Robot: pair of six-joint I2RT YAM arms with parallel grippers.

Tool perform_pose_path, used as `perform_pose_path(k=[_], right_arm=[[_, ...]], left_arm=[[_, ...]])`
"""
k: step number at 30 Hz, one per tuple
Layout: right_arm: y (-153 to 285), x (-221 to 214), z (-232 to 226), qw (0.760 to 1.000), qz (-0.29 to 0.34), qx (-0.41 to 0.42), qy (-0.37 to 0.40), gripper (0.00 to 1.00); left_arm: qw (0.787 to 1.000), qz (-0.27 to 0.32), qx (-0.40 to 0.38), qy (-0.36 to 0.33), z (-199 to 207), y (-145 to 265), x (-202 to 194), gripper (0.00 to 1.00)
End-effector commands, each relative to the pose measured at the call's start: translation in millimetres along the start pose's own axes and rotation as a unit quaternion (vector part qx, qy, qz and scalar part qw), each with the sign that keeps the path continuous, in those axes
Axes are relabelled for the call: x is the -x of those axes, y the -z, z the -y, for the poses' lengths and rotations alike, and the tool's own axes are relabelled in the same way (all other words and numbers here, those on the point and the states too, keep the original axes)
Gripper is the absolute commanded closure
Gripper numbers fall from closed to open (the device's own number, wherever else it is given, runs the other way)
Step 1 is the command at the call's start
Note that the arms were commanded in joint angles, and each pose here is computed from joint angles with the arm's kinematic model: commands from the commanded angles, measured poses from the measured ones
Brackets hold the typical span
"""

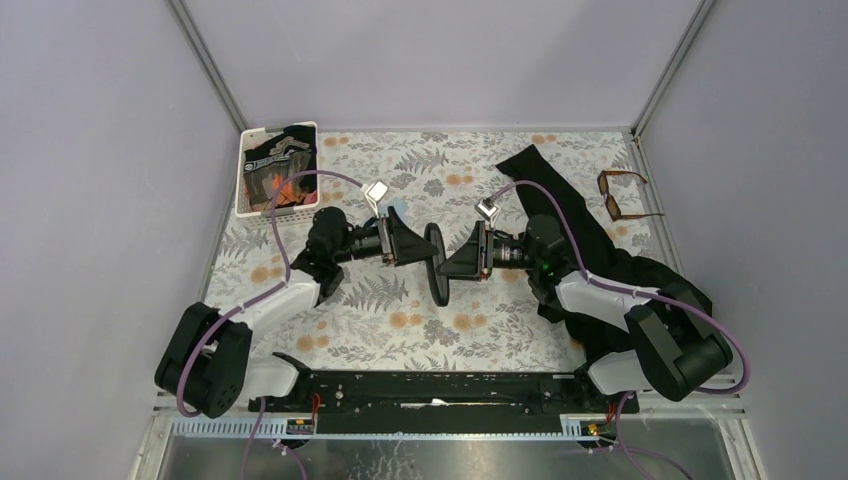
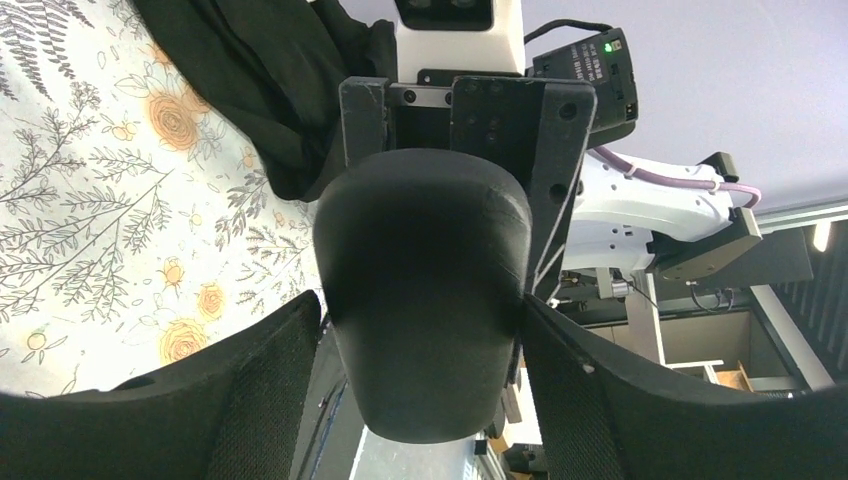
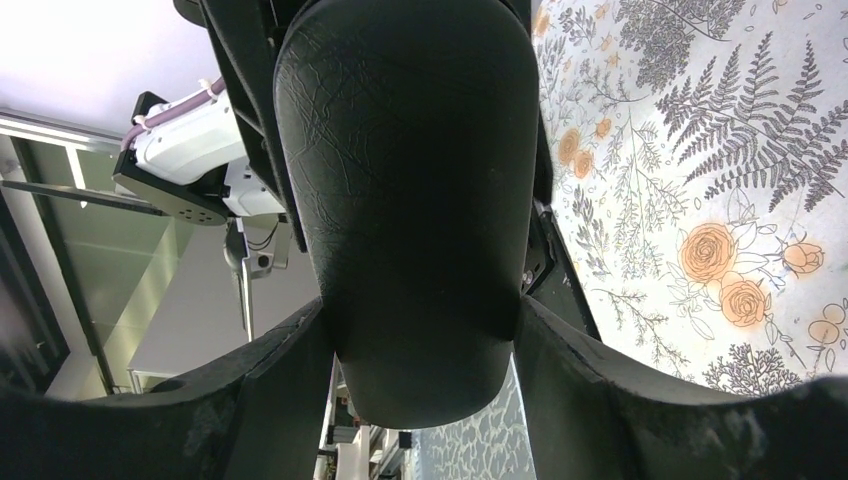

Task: Organize the sunglasses
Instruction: Open the sunglasses case.

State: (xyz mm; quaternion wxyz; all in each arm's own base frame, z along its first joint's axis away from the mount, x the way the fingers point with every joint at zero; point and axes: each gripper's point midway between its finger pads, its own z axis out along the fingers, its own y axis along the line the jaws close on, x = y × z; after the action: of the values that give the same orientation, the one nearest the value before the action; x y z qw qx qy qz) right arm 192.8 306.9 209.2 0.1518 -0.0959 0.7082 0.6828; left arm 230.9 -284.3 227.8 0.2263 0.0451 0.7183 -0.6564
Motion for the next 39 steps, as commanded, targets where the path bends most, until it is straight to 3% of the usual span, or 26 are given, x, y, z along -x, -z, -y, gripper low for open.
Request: perform_pose_path(k=[1,3,5,8,10,13,14,16,18,22,28,39], right_arm=[[-0.3,-1.3,-16.3,0.999,-0.01,0.027,0.028,1.0],[-0.3,-1.6,-13.5,0.999,-0.01,0.019,0.029,1.0],[0.3,-1.3,-13.7,0.999,-0.009,0.018,0.031,1.0],[0.5,-1.4,-14.6,0.999,-0.01,0.017,0.033,1.0],[0.3,-1.5,-13.3,0.999,-0.01,0.012,0.036,1.0],[1.9,-1.0,-11.2,0.999,-0.01,-0.004,0.052,0.99],[2.5,-0.2,-11.0,0.998,-0.007,-0.011,0.057,0.81],[5.1,0.8,-15.2,0.998,0.005,-0.013,0.065,0.27],[7.8,3.3,-21.7,0.997,0.023,-0.005,0.07,0.03],[10.7,6.0,-25.1,0.997,0.06,0.023,0.047,0.0],[15.9,17.6,-41.6,0.984,0.122,0.132,0.008,0.0],[6.9,28.5,-44.5,0.981,0.125,0.147,0.005,0.06]], left_arm=[[1.0,-0.004,-0.006,-0.008,-2.5,-3.4,-1.0,0.18],[1.0,-0.004,-0.005,-0.007,-3.6,-4.0,-0.8,0.16],[1.0,-0.002,-0.003,-0.006,-4.2,-4.5,0.4,0.24],[1.0,0.0,-0.001,0.0,-5.5,-5.7,1.2,0.44],[1.0,-0.001,0.001,0.006,-6.6,-6.8,1.8,0.67],[1.0,-0.007,-0.004,0.016,-4.6,-8.4,2.3,0.91],[1.0,-0.009,-0.006,0.019,-3.4,-8.5,2.5,0.98],[1.0,-0.011,-0.013,0.022,0.9,-8.4,3.9,1.0],[0.999,-0.011,-0.022,0.024,6.0,-7.7,6.0,1.0],[0.998,-0.006,-0.048,0.03,20.3,-3.3,13.4,1.0],[0.997,0.009,-0.076,0.032,33.2,0.1,25.6,1.0],[0.996,0.022,-0.072,0.041,31.1,-2.1,31.7,1.0]])
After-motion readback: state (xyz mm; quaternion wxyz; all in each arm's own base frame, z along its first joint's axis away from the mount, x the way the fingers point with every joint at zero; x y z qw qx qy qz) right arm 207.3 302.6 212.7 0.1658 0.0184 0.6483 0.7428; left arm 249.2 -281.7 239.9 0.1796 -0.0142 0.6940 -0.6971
